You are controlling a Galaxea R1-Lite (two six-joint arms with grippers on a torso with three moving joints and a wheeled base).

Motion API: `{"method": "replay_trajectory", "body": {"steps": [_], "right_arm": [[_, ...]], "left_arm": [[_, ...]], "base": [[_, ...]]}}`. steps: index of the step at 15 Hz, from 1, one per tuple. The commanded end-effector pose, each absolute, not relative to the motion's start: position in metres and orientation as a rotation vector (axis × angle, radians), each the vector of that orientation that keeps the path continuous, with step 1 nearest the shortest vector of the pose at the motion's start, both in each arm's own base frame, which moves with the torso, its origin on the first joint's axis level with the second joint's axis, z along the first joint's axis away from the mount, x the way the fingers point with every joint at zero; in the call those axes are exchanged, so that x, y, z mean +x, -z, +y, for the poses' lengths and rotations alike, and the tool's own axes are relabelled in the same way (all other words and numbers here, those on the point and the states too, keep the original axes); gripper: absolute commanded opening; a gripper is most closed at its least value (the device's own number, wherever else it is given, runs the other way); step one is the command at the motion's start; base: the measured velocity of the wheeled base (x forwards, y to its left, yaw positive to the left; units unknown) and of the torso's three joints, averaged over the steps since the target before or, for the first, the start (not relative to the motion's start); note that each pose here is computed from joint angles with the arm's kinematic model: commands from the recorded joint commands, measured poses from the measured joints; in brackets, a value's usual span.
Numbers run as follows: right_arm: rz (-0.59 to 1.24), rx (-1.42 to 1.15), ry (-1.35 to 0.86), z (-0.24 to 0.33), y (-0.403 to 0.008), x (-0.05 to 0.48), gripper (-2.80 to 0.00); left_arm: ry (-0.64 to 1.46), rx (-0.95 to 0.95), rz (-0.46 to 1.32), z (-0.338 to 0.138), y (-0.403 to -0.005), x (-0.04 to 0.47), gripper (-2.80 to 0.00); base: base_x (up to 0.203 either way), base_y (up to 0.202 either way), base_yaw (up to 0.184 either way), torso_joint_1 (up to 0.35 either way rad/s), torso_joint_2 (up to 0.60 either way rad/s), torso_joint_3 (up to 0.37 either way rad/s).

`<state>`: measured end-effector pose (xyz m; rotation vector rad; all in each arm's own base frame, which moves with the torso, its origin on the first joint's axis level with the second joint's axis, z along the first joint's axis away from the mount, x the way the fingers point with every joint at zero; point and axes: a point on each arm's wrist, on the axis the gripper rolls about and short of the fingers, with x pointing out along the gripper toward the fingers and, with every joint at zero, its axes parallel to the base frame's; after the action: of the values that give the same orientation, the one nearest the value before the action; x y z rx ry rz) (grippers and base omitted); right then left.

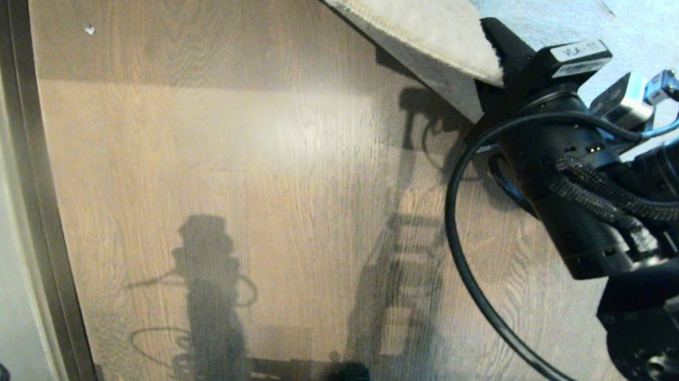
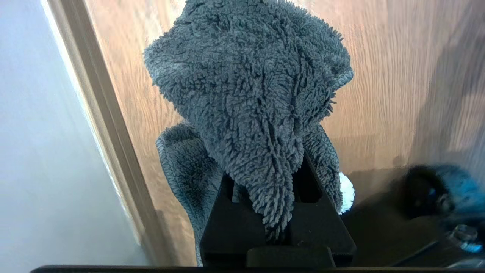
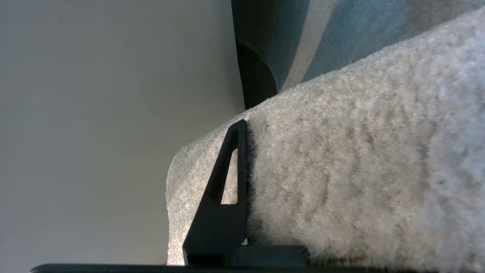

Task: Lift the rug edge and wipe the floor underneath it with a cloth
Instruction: Wipe the floor under the carpet with a rag

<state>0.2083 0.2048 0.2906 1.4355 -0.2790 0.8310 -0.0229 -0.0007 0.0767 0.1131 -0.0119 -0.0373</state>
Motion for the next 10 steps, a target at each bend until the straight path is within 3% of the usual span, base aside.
{"method": "replay_trajectory", "body": {"steps": [1,4,10], "right_arm": [[-0.314,1.459,-0.858,0.203,-0.294,0.206,-2.80],[-0.312,1.452,-0.870,0.203,-0.295,0.206,-2.80],[-0.324,1.452,-0.869,0.202,-0.297,0.208,-2.80]], "left_arm": [[0.044,0.120,-0.014,-0.001,-0.077,-0.023,-2.80],[0.049,0.120,-0.024,-0.001,-0.081,-0.024,-2.80],[0.073,0.144,0.078,-0.001,-0.143,-0.005,-2.80]], "base": [[0.000,0.000,0.000,0.000,0.00,0.000],[0.000,0.000,0.000,0.000,0.00,0.000],[0.000,0.000,0.000,0.000,0.00,0.000]]}}
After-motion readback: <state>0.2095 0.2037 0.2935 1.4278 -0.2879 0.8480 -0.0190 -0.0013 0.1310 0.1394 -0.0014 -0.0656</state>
